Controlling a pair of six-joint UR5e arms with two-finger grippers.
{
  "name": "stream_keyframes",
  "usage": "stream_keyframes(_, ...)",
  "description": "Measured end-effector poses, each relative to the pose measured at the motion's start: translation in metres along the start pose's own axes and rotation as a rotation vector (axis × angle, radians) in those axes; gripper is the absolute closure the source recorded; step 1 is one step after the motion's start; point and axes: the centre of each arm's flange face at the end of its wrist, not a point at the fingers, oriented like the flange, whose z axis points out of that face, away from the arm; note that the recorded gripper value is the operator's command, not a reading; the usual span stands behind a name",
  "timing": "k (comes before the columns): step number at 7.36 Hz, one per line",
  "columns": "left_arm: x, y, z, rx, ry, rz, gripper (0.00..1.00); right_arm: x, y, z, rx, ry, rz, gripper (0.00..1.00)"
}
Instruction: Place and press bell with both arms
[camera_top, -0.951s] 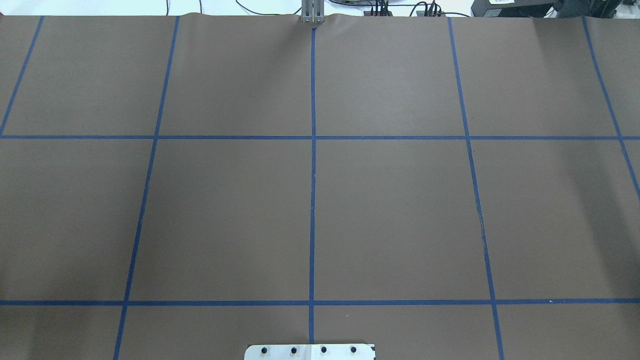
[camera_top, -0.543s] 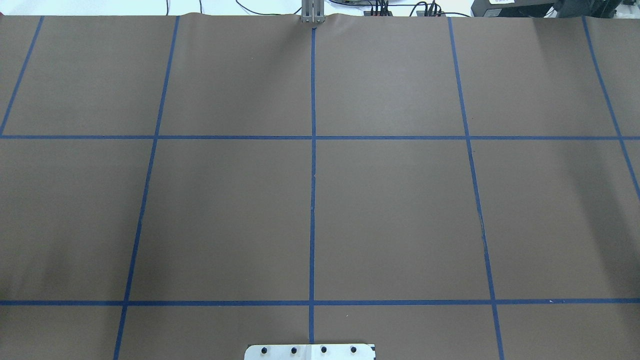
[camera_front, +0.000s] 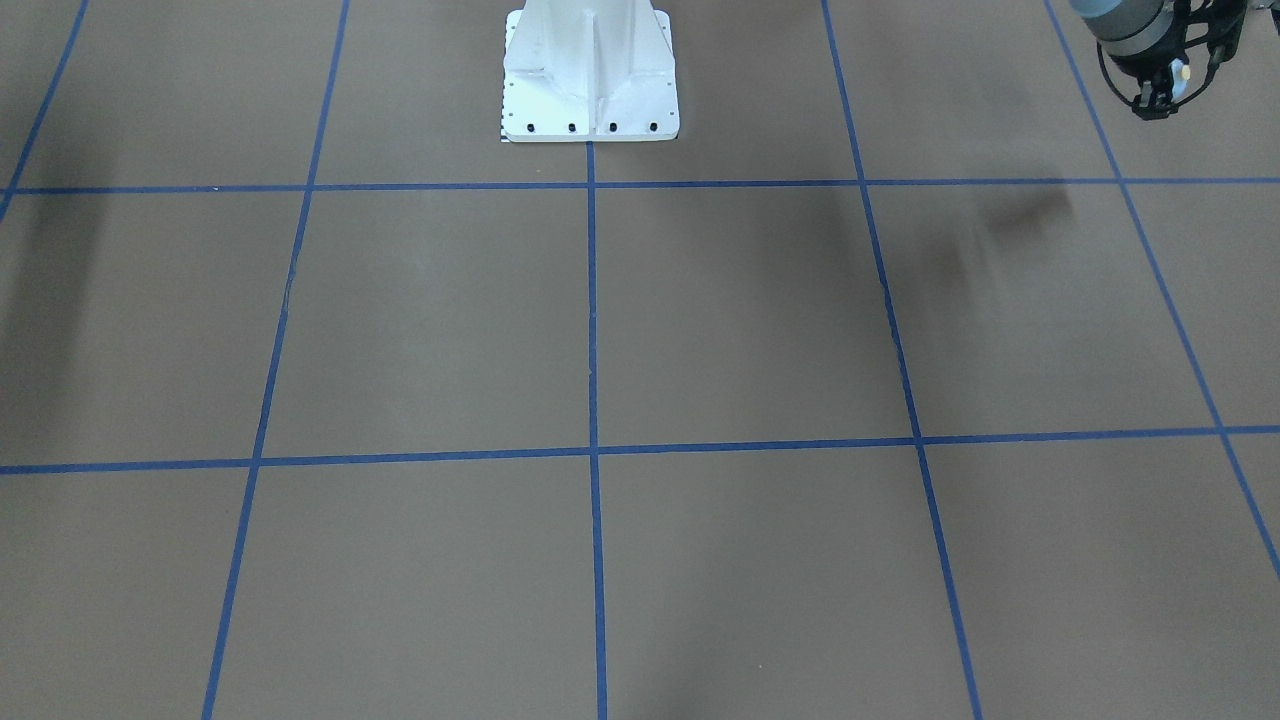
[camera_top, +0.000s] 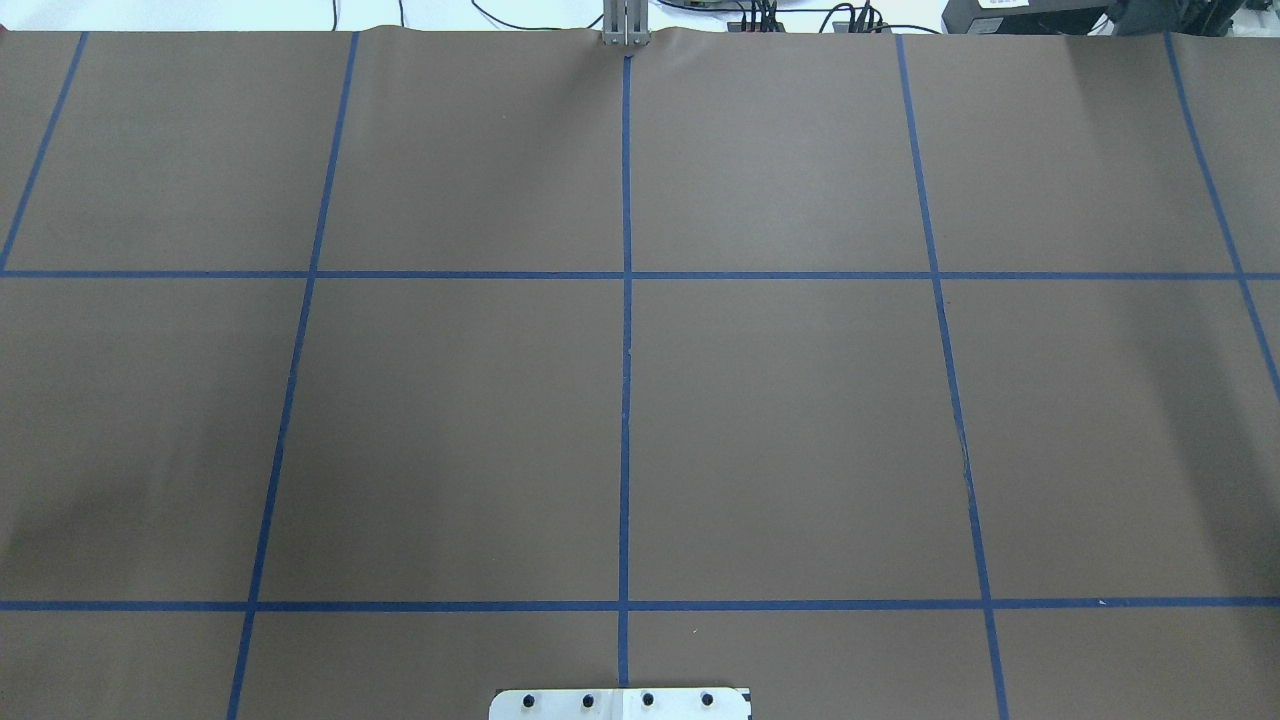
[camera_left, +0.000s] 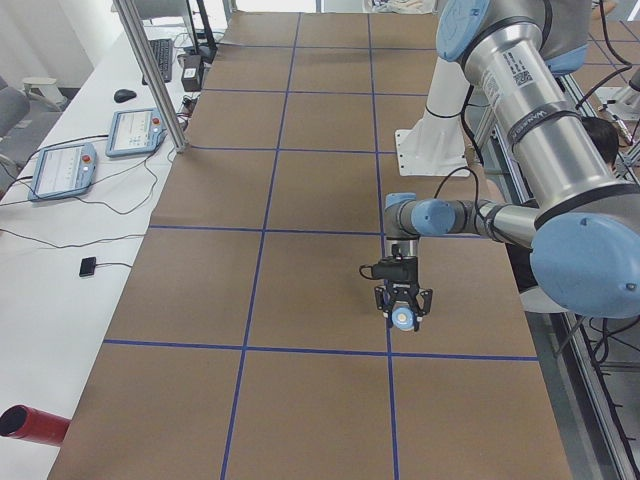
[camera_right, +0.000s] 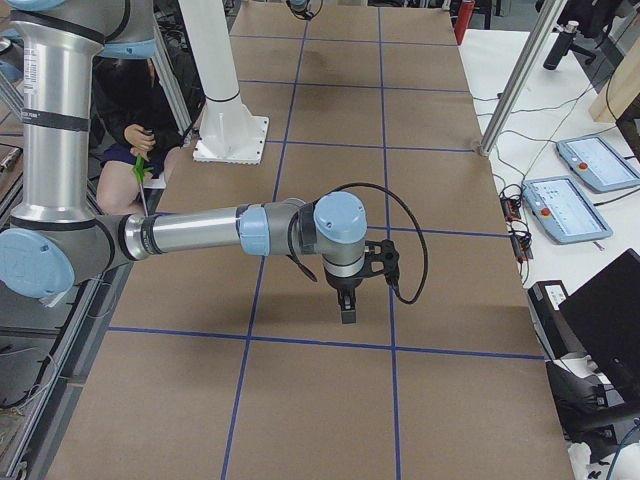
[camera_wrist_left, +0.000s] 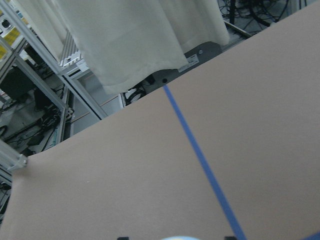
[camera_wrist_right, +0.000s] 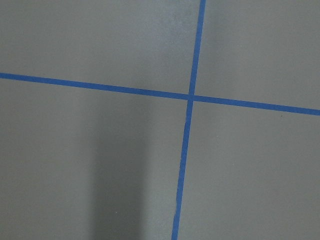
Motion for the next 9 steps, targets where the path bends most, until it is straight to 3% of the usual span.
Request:
stream_keyframes(2,0.089,-0.032,-0.055,0.041,0.115,0.113,1.00,0.001,0.001,0.001,-0.004,0.000,0.004,0.00)
stream_keyframes(4,0.159,-0.042,-0.118,0.119,0.256,0.255,1.00,0.002,0.002,0.002,-0.007,-0.001,0.008,0.00)
stream_keyframes(7,0.247,-0.015,-0.261,0.176,0.530,0.387,1.00,0.003,0.005,0.004,-0.012,-0.007,0.013,0.00)
stream_keyframes(9,0.266,0.016,-0.337,0.224,0.760,0.482,1.00,0.004,0.007,0.005,-0.016,-0.010,0.018,0.00)
